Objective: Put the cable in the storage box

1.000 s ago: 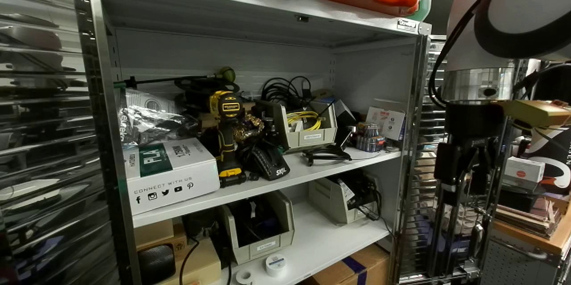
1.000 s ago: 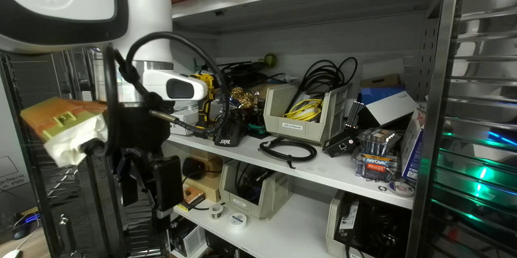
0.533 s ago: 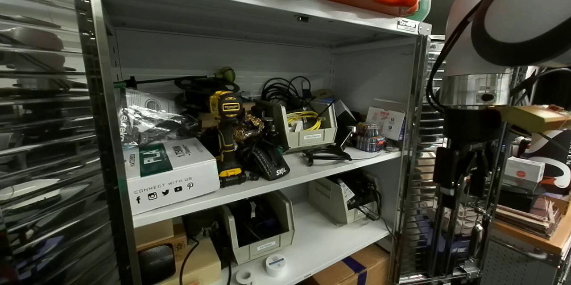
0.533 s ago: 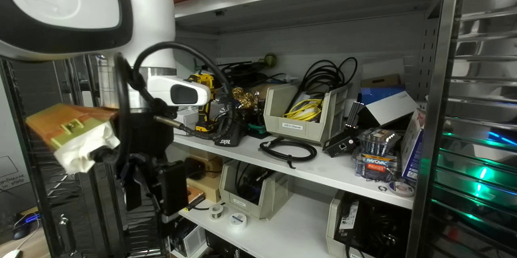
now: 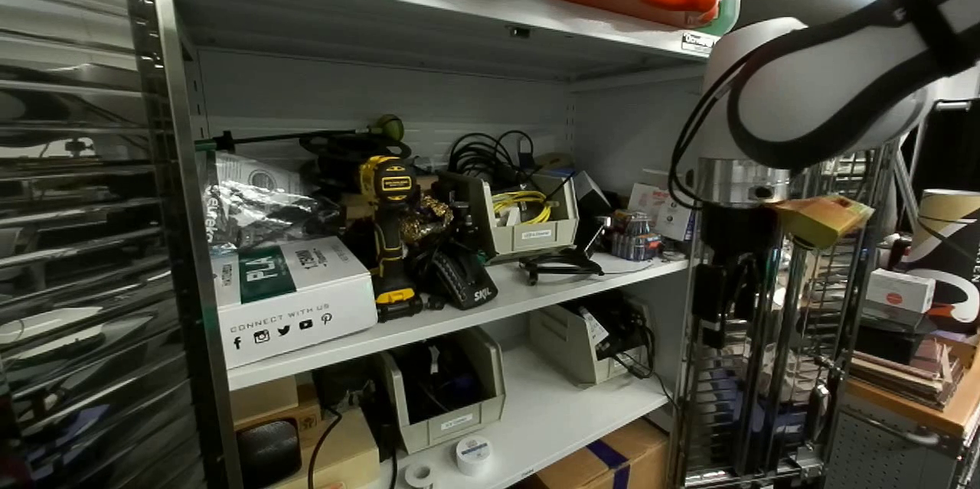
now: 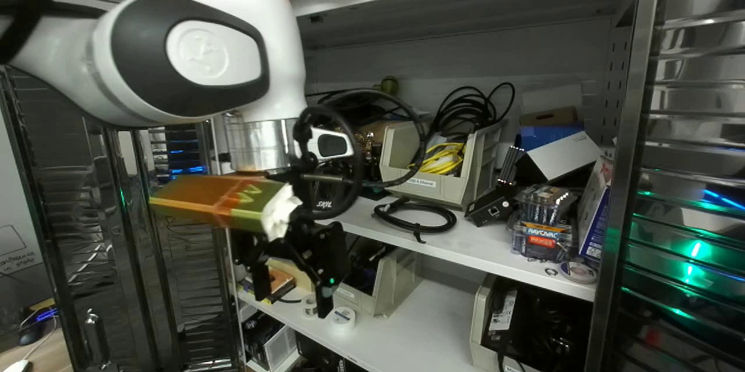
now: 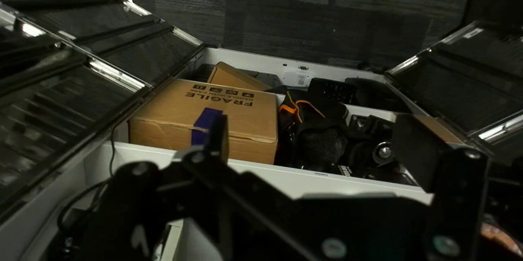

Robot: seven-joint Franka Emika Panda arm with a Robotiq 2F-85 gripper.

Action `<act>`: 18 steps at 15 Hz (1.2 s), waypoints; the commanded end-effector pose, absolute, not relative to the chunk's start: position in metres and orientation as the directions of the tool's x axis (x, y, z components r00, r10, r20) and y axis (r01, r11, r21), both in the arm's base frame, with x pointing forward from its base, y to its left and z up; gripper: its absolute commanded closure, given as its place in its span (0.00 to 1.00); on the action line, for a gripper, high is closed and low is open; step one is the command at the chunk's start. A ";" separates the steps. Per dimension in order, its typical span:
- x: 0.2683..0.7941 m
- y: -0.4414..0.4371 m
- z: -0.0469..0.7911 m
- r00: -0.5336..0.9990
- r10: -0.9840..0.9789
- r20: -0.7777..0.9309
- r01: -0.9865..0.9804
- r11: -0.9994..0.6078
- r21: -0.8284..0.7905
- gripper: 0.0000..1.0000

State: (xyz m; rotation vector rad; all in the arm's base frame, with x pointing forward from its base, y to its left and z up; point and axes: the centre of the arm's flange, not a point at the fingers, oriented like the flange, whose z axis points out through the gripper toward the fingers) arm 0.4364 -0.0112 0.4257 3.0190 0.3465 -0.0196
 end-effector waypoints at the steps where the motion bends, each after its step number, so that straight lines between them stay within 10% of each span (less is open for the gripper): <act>1: 0.507 -0.009 0.427 0.909 0.413 -0.057 0.417 -0.906 0.075 0.00; 18: 0.650 0.026 0.467 0.385 0.913 -0.134 0.911 -0.352 0.216 0.00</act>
